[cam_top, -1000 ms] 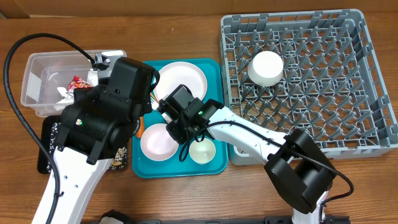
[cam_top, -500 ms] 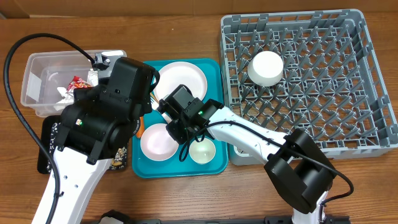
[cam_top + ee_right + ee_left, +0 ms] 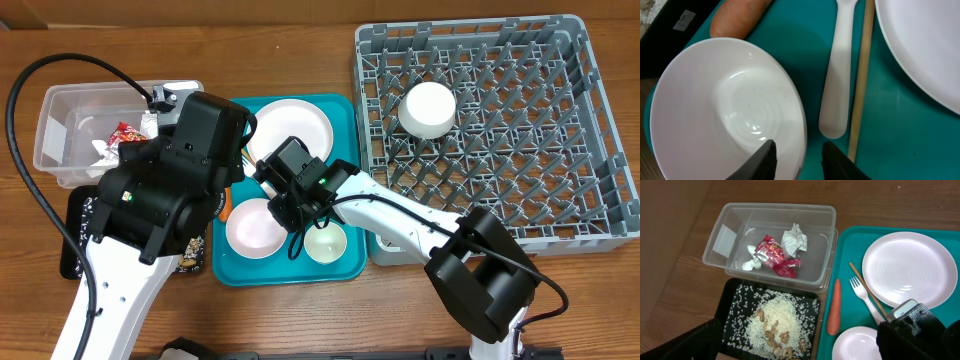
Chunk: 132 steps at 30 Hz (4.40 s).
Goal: Sort waste into correct bins and load items into the dishwasher
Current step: 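Lower the right gripper onto the pink bowl rim and grasp it, then lift the pink bowl with the right gripper and carry it to the rack, then lower the pink bowl into the middle of the rack with the right gripper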
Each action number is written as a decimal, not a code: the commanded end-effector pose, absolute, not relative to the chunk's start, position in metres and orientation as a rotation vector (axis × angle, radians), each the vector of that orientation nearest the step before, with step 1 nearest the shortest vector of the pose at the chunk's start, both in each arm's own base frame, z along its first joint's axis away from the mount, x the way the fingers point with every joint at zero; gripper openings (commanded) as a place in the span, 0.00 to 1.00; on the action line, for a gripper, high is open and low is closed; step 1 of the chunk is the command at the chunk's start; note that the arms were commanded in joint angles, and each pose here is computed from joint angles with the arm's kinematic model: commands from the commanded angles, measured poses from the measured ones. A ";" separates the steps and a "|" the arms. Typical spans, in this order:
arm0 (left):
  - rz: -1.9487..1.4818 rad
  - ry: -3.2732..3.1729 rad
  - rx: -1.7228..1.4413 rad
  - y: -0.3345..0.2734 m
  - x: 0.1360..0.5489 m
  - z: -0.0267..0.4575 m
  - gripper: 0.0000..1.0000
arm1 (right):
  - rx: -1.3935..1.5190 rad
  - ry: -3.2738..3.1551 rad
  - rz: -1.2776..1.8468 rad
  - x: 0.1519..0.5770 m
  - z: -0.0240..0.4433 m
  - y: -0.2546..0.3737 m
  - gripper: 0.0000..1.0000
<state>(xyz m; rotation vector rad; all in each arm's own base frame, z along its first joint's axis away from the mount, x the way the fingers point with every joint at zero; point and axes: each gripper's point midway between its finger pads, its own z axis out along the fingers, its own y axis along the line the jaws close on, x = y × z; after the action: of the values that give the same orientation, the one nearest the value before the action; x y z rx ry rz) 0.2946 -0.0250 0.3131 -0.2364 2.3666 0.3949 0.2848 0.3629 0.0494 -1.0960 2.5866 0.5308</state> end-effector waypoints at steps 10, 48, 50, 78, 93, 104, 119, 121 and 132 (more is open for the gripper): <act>0.398 2.346 -0.260 -0.024 0.297 0.318 1.00 | -1.103 2.613 0.514 0.283 0.035 0.360 0.22; 0.398 2.346 -0.261 -0.024 0.297 0.318 1.00 | -0.789 2.362 0.736 0.362 0.209 0.324 0.04; 0.399 2.346 -0.260 -0.024 0.297 0.318 1.00 | -0.718 2.387 0.710 0.373 0.215 0.298 0.04; 0.398 2.346 -0.261 -0.024 0.297 0.318 1.00 | 0.912 2.502 -0.852 0.271 0.249 -0.083 0.04; 0.398 2.345 -0.261 -0.024 0.297 0.318 1.00 | 0.893 2.483 -0.863 0.280 0.247 -0.084 0.04; 0.398 2.346 -0.260 -0.024 0.297 0.318 1.00 | 0.628 2.470 -1.126 0.289 0.259 -0.100 0.04; 0.398 2.346 -0.260 -0.024 0.297 0.318 1.00 | 0.280 2.514 -1.312 0.298 0.224 -0.064 0.04; 0.398 2.346 -0.260 -0.024 0.297 0.318 1.00 | 0.218 2.527 -1.350 0.295 0.212 -0.059 0.04; 0.398 2.346 -0.260 -0.024 0.297 0.318 1.00 | 0.093 2.536 -1.431 0.299 0.186 -0.046 0.04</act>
<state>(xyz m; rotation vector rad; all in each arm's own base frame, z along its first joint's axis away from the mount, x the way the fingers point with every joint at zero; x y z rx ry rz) 0.2952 -0.0253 0.3126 -0.2359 2.3678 0.3959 0.2943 -0.0546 0.1938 0.1208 2.5432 -1.4274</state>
